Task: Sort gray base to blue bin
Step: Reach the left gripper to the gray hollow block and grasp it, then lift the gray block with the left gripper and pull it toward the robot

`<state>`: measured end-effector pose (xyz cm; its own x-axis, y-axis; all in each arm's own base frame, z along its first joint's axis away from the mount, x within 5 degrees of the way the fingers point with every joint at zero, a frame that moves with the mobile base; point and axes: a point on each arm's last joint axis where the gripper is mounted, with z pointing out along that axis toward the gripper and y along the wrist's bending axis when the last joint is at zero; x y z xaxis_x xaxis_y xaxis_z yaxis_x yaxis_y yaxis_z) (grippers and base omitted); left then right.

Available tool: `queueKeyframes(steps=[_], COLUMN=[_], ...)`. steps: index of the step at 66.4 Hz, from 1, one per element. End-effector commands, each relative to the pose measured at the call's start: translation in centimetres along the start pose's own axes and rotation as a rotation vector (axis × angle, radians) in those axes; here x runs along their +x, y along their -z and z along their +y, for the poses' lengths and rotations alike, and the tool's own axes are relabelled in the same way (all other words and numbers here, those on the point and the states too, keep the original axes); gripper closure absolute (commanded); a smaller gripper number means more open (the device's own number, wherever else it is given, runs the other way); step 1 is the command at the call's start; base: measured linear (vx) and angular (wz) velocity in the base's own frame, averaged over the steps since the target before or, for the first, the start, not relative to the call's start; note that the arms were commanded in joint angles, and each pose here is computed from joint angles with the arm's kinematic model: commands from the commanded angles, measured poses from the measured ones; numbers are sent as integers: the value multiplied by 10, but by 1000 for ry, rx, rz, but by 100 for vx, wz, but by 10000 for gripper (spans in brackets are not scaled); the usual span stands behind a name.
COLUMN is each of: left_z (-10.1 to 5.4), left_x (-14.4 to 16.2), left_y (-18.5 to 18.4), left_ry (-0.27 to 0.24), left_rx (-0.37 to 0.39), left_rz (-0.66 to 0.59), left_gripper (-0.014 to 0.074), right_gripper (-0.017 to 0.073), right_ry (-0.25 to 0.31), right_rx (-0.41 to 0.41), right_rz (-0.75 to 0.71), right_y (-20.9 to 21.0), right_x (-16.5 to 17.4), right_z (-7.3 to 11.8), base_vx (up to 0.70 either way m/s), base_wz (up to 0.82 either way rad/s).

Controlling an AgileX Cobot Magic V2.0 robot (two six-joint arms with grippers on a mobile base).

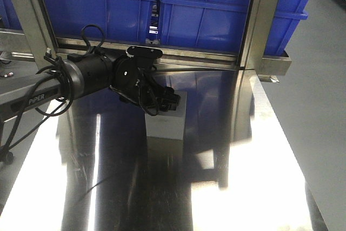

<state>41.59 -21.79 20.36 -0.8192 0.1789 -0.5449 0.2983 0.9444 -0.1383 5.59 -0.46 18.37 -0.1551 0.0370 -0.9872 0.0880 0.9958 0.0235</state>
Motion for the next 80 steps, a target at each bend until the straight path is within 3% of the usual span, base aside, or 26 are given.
queueKeyframes(steps=[1, 12, 35, 52, 65, 80], left_z=[-3, -3, -3, -5, -19, -17], left_x=[-15, -13, -12, -20, -39, -22], left_y=[22, 21, 21, 42, 104, 161], left_ry=[-33, -34, -53, -49, -64, -68], left_rx=[-2, -7, -9, 2, 70, 110], left_rz=[-75, -52, -46, -99, -371, -543], left_gripper=[103, 213, 591, 601, 597, 593], right_gripper=[564, 564, 564, 564, 564, 564], right_ry=[16, 16, 16, 16, 16, 16], right_rx=[5, 5, 5, 5, 5, 5], right_rz=[-52, -52, -52, -52, -52, -52], right_y=[-1, -1, -1, -1, -1, -1], right_x=[-5, -5, -5, -5, -5, -5], right_z=[0, 0, 0, 0, 0, 0], base_vx=[0, 0, 0, 0, 0, 0], base_wz=[0, 0, 0, 0, 0, 0])
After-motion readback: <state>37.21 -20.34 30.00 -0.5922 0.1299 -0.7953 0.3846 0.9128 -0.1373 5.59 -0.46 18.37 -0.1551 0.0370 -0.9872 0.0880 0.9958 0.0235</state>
